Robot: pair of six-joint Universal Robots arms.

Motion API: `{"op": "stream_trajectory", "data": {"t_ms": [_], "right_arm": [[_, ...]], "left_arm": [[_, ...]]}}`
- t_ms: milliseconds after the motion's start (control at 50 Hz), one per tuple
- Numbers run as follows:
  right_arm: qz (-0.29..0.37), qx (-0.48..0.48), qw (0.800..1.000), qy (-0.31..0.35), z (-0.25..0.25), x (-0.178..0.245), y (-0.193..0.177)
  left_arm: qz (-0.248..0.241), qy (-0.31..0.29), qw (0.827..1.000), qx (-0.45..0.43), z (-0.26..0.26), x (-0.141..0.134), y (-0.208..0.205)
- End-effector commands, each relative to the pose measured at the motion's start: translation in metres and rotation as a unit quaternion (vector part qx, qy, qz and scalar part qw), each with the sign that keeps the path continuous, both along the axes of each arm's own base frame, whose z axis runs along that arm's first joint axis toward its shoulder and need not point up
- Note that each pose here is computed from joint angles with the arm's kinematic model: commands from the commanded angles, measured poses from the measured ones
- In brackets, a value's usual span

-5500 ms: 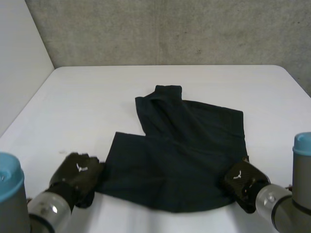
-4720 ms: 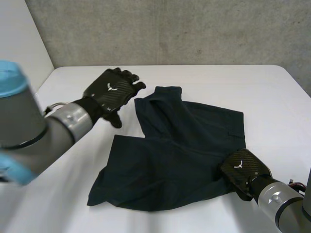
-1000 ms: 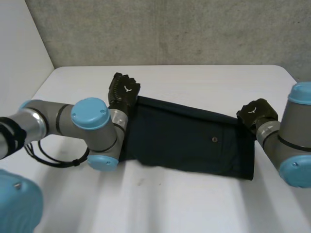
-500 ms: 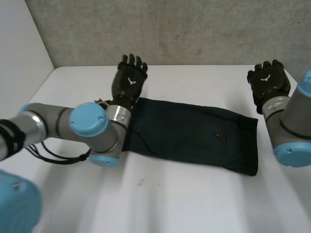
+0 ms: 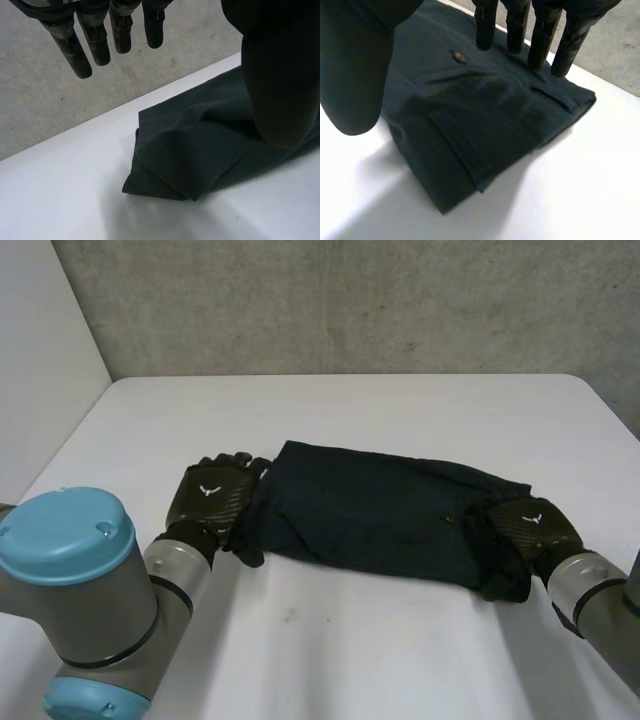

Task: Fold the shorts.

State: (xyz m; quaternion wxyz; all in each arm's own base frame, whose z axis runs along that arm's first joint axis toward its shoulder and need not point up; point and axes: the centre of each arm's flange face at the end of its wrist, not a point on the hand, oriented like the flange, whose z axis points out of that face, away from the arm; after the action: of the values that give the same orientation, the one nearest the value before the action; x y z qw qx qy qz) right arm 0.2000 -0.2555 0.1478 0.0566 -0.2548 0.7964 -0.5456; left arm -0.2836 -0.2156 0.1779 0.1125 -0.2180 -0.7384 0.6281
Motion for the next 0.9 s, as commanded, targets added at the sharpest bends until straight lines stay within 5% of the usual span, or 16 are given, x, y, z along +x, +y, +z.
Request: {"op": "stream_trajectory", "data": {"t_ms": [20,180,260,360,460,580,760,820,900], "right_arm": [[-0.019,0.008,0.999,0.049,-0.028,-0.005,-0.008],[-0.012,-0.025,0.996,0.079,-0.014,-0.009,-0.011],[-0.004,-0.047,0.985,0.166,0.004,-0.029,-0.015],[0.037,-0.062,0.943,0.326,0.017,-0.052,-0.027],[0.11,-0.16,0.897,0.396,0.046,-0.015,-0.03],[0.193,-0.263,0.865,0.381,0.078,0.05,-0.014],[0.465,-0.319,0.79,0.241,0.044,0.162,0.075],[0.495,-0.287,0.792,0.213,0.029,0.165,0.081],[0.492,-0.223,0.825,0.166,0.027,0.165,0.082]], "left_arm": [[0.018,0.001,1.0,-0.012,-0.001,0.002,-0.007],[0.019,-0.001,1.0,-0.01,-0.003,0.003,-0.006],[0.021,0.0,1.0,-0.012,-0.001,0.003,-0.006],[0.032,0.002,0.999,-0.019,0.004,0.005,-0.007],[0.042,0.002,0.999,-0.022,0.006,0.007,-0.008],[0.044,0.004,0.999,-0.025,0.008,0.008,-0.008],[0.046,0.005,0.999,-0.026,0.009,0.008,-0.009],[0.046,0.006,0.998,-0.028,0.01,0.008,-0.01],[0.046,0.014,0.998,-0.041,0.019,0.005,-0.016]]}}
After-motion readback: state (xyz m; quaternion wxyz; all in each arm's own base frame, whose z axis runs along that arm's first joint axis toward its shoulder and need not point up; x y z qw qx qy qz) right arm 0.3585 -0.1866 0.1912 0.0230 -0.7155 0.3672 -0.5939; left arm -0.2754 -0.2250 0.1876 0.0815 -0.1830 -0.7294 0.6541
